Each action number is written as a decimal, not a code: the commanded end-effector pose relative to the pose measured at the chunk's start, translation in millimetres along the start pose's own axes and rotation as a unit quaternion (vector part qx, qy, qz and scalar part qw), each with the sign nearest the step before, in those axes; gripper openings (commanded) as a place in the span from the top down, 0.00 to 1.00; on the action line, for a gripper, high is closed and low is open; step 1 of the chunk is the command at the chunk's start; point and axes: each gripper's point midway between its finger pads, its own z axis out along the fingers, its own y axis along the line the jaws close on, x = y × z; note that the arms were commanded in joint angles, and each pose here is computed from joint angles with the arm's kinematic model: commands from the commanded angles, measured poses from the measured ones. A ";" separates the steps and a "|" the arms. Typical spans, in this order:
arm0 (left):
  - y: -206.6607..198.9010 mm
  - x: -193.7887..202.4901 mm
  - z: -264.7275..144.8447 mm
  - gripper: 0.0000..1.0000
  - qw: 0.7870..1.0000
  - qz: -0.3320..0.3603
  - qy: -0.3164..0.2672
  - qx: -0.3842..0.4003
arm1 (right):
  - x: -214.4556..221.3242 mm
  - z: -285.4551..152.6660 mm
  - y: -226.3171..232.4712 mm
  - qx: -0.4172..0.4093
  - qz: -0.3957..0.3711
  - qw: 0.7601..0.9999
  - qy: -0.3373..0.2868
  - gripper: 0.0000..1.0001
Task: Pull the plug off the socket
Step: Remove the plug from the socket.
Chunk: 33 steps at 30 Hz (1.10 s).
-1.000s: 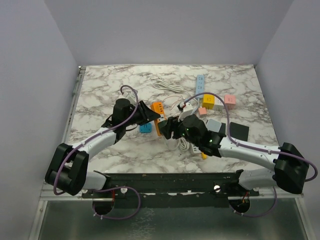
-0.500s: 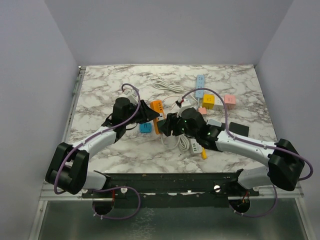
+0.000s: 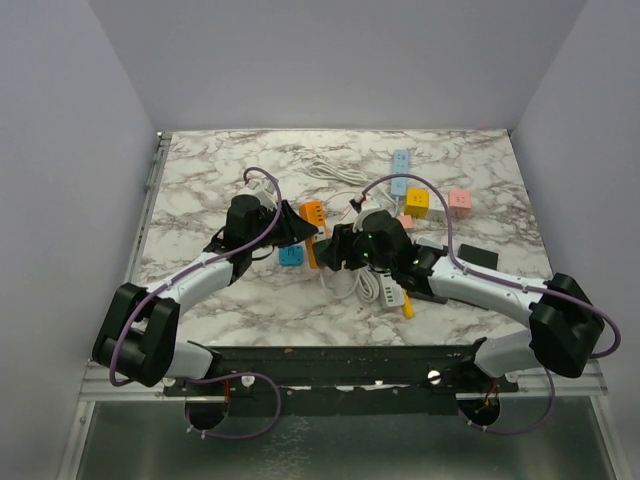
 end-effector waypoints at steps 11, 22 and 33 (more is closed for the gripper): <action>5.6 12.4 1.5 1.00 0.999 0.018 0.033 0.001 | -14.1 17.9 22.8 0.088 -0.057 0.994 -0.030 0.99; 12.8 15.6 3.7 1.00 0.999 0.012 0.040 -0.008 | 0.4 32.1 40.8 0.117 -0.066 0.991 -0.026 0.99; 14.9 14.4 2.8 1.00 0.999 0.031 0.042 -0.014 | -7.3 28.5 40.2 0.071 -0.051 0.996 -0.019 0.99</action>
